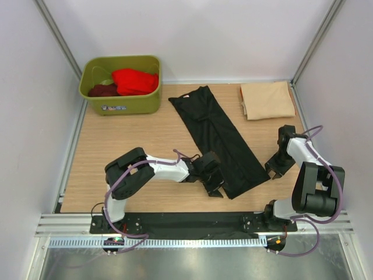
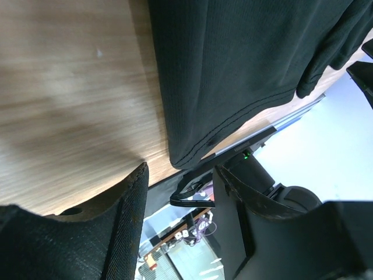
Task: Fold and stack the t-shirts
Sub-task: Fold the tshirt
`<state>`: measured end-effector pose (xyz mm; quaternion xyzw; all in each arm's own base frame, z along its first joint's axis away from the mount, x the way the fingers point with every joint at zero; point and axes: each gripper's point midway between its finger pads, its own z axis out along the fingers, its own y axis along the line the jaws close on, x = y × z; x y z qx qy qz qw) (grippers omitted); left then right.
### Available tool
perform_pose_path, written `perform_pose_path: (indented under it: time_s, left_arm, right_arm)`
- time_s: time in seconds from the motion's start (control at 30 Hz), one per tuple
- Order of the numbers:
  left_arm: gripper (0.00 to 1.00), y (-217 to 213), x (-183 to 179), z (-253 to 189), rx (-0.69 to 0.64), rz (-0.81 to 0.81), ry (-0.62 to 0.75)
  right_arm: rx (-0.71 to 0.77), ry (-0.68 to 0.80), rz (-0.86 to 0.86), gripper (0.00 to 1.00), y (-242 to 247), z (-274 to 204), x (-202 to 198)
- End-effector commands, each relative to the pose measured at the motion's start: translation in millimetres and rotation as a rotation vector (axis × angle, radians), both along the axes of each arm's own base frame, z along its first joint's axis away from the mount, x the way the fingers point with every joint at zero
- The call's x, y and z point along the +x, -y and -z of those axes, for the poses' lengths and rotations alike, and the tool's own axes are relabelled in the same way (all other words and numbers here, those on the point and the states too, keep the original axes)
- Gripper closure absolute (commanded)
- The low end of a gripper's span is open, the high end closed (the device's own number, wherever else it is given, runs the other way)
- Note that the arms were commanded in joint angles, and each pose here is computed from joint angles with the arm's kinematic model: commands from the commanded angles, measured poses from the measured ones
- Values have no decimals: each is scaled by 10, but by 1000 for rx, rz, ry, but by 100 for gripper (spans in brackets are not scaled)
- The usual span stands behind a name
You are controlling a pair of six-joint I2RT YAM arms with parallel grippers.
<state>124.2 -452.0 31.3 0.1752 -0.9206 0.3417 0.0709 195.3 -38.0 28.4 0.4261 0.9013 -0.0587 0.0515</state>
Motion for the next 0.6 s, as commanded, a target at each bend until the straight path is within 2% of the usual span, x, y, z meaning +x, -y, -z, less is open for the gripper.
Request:
perform_pose_path:
  time_s: [0.0,0.57]
  left_arm:
    - [51,131,-16,-98,-21,-11,17]
    - [53,199,-52,55,62,-77,65]
  right_arm:
    - [-42,11,26,60,77,18,-6]
    - [-64,24,21,62,117,159,13]
